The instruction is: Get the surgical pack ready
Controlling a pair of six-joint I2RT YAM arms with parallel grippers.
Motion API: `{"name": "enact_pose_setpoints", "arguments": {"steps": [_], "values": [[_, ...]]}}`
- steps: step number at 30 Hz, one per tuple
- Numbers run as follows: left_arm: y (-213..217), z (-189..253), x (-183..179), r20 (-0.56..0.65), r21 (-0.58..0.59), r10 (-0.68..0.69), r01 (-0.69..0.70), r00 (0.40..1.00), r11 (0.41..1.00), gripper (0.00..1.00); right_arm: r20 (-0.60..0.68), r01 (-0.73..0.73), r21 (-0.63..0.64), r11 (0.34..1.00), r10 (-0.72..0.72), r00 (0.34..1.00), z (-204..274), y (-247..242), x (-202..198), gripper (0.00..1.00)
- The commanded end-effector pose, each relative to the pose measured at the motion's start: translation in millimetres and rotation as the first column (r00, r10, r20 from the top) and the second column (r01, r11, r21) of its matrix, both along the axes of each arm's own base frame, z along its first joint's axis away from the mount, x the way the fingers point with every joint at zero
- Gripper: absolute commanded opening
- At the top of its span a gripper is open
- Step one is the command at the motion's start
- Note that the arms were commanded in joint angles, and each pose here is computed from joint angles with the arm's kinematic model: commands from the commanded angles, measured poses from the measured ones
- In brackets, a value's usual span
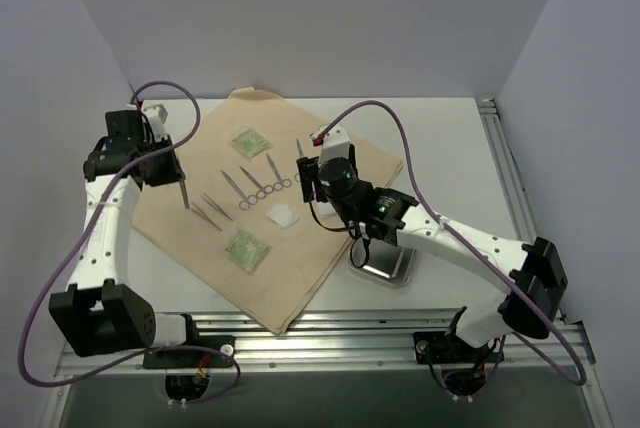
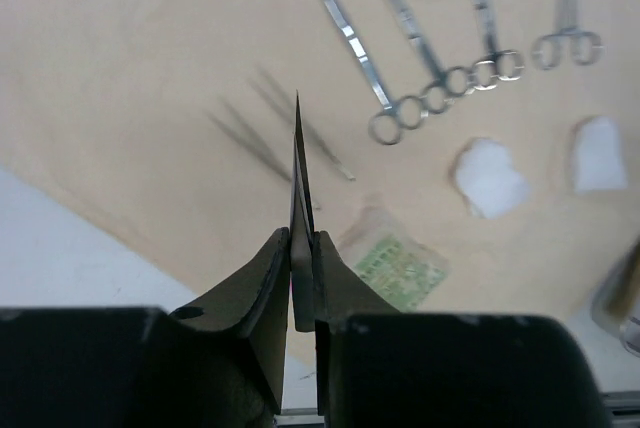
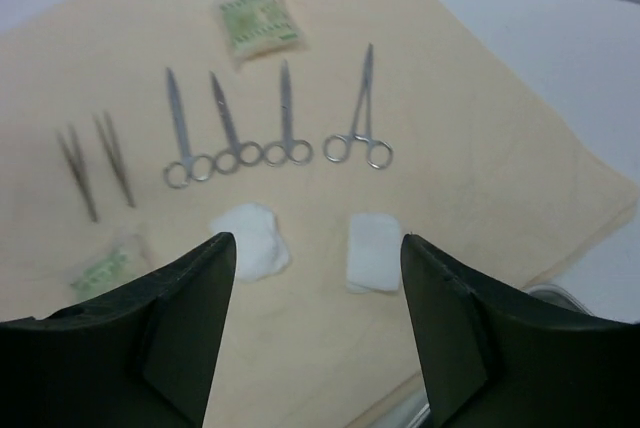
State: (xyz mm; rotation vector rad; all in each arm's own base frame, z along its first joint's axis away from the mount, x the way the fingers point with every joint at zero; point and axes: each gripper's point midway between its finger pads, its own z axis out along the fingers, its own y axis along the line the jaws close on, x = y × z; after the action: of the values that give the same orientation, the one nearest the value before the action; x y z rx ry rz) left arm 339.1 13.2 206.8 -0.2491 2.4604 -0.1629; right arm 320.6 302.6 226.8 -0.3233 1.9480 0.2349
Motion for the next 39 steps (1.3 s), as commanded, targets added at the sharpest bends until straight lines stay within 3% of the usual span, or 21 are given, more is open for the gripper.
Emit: {"name": "enact_pose_setpoints", "arguments": {"steps": [1,2,4,7,10,15,19,20,26,34,37,39], "values": [[-44.7,63.9,-5.4,0.195,-0.072,-0.189,0.206,0.962,0.976,0.02,0.148,-0.174,0.173,0.969,0.149,0.978,69.7,51.2,-33.9,0.64],[-55.1,71.8,-8.5,0.216,-0.105,-0.211,0.237,0.953,0.966,0.02,0.174,-0.208,0.189,0.960,0.175,0.969,77.6,62.4,-41.7,0.67],[-66.4,91.4,-13.4,0.273,-0.119,-0.235,0.275,0.933,0.954,0.02,0.235,-0.273,0.238,0.932,0.217,0.947,96.7,89.7,-52.6,0.98],[-88.2,111.4,-25.4,0.335,-0.155,-0.284,0.350,0.898,0.924,0.02,0.259,-0.370,0.309,0.876,0.296,0.919,104.6,129.3,-66.9,1.00],[-101.3,127.0,-36.1,0.377,-0.181,-0.307,0.394,0.874,0.901,0.02,0.262,-0.397,0.351,0.848,0.318,0.911,101.9,155.5,-74.6,0.93],[-105.7,141.0,-46.1,0.413,-0.199,-0.297,0.404,0.861,0.893,0.02,0.278,-0.417,0.412,0.810,0.323,0.904,103.9,177.9,-87.5,0.65],[-121.5,138.9,-53.9,0.413,-0.227,-0.331,0.448,0.848,0.865,0.02,0.254,-0.387,0.418,0.822,0.303,0.918,98.3,182.9,-81.8,0.60],[-122.3,138.5,-54.4,0.412,-0.230,-0.332,0.449,0.849,0.863,0.02,0.255,-0.388,0.421,0.820,0.303,0.918,97.8,184.1,-82.3,0.53],[-127.5,135.4,-55.5,0.410,-0.256,-0.329,0.453,0.851,0.854,0.02,0.230,-0.361,0.407,0.839,0.288,0.929,88.1,191.0,-75.1,0.51],[-127.8,131.8,-55.9,0.399,-0.255,-0.334,0.453,0.854,0.854,0.02,0.184,-0.281,0.455,0.845,0.220,0.958,76.6,179.7,-47.8,0.36],[-129.4,127.1,-55.2,0.387,-0.267,-0.338,0.455,0.858,0.850,0.02,0.183,-0.279,0.461,0.843,0.217,0.959,76.4,180.5,-41.5,0.24],[-128.0,124.6,-52.5,0.384,-0.262,-0.332,0.447,0.861,0.855,0.02,0.185,-0.285,0.461,0.841,0.223,0.957,76.3,183.2,-40.7,0.09]]}}
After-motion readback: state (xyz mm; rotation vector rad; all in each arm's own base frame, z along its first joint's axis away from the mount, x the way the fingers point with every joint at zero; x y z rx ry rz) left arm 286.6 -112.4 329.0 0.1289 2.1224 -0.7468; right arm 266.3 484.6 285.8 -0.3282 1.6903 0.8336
